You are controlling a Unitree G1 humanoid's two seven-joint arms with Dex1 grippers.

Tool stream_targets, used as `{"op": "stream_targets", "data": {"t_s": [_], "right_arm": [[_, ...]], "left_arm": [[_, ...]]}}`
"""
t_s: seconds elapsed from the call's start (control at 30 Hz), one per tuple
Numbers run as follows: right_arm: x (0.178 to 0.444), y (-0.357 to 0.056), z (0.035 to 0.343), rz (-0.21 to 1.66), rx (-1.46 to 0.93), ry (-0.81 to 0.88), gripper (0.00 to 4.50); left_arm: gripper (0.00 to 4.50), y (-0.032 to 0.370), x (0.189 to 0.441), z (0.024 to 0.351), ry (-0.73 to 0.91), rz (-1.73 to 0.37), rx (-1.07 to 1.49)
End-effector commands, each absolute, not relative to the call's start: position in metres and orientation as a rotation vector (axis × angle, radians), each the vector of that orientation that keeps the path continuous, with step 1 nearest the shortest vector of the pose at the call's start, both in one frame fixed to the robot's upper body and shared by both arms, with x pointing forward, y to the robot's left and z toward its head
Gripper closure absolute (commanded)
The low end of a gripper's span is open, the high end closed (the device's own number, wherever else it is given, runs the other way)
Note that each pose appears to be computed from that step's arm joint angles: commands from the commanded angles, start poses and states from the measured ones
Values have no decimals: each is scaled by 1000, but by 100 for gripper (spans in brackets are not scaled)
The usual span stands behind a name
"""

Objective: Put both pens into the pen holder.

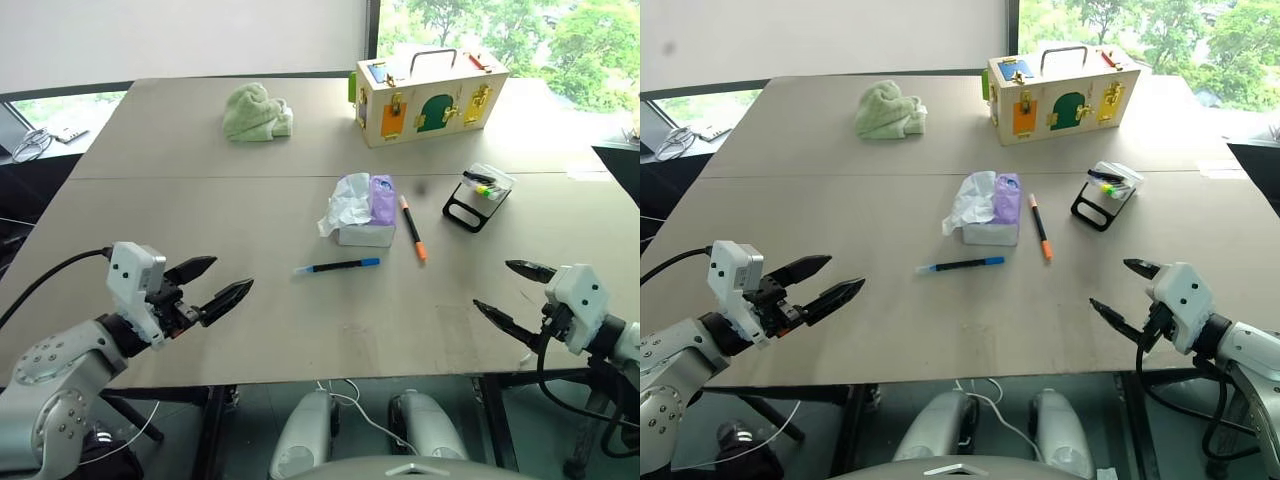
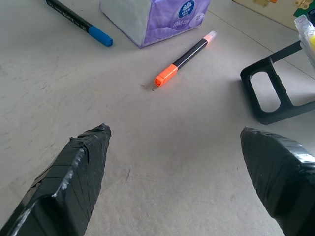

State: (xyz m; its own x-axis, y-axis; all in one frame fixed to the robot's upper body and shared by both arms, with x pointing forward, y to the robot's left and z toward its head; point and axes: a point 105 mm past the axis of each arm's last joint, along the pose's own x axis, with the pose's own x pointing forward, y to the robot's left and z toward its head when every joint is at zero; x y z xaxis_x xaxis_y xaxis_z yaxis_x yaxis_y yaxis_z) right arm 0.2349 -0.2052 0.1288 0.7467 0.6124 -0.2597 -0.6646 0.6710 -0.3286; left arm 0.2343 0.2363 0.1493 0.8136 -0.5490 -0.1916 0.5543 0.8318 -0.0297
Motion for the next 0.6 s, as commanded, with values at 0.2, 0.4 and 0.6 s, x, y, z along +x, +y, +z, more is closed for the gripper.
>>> {"op": "stream_targets", "data": {"t_s": [0.2,0.4,0.6], "right_arm": [[232,-180,165,714,-423,-65,0],[223,-172,173,705,-429,-101,0],[219,-168,176,698,-421,-115,0]], "left_arm": [[1,166,302,182,214,-617,-94],[1,126,355,181,416,-536,-259],[1,93,402,165,551,-534,-220]]}}
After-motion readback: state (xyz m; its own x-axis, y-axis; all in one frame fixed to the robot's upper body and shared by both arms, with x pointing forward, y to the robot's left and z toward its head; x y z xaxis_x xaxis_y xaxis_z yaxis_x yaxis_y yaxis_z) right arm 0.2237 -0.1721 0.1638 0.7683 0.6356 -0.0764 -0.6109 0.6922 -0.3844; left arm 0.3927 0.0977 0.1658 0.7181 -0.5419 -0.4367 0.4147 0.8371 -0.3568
